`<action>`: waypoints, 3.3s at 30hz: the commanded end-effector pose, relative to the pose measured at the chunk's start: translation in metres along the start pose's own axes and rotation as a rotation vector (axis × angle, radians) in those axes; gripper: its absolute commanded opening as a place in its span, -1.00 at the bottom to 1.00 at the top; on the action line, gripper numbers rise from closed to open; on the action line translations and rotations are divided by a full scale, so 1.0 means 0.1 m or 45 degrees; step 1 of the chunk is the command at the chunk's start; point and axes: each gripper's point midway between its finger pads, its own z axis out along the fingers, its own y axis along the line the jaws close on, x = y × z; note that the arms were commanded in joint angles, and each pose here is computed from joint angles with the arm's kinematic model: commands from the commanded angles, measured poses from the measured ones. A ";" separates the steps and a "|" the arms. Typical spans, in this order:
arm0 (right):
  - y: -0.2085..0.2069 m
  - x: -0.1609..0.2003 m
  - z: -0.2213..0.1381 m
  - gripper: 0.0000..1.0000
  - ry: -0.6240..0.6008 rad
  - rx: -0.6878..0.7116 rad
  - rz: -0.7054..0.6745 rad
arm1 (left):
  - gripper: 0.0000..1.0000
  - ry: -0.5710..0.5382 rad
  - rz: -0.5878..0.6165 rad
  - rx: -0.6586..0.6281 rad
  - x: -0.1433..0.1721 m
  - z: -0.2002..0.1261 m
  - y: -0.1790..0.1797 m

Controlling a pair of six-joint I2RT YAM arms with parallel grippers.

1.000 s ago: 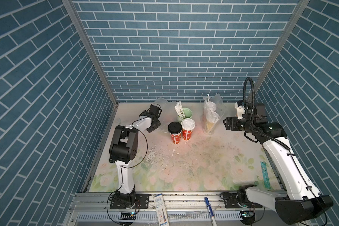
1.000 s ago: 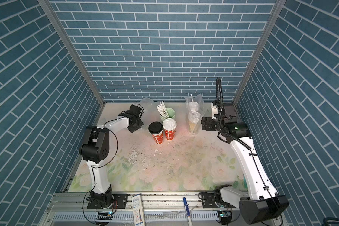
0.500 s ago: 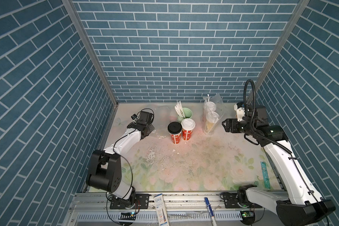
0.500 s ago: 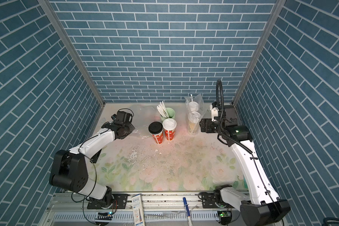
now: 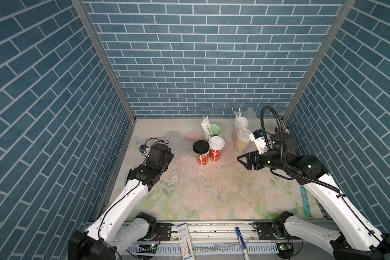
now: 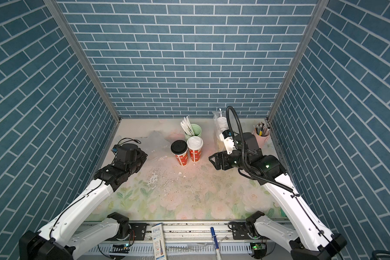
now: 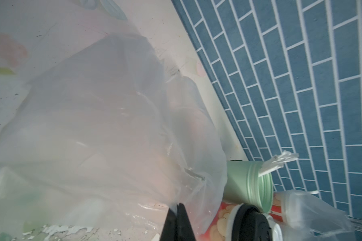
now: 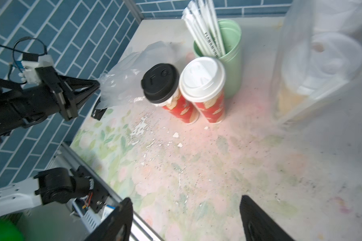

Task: Pack milk tea into plastic carrier bags
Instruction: Adjust the plastic carrier bag at the center of the board.

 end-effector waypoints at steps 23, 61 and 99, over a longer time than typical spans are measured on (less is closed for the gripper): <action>0.76 0.26 0.90 0.64 0.080 -0.280 0.182 | -1.00 -0.029 -0.109 0.313 0.53 -0.57 -0.40; 1.27 0.43 2.06 0.42 0.242 -0.409 0.311 | -1.00 -0.003 -0.209 0.535 0.74 -0.92 -0.35; 1.49 0.63 1.39 -1.00 0.598 -0.473 -0.043 | 0.70 -0.132 0.388 0.732 0.07 -1.72 -0.53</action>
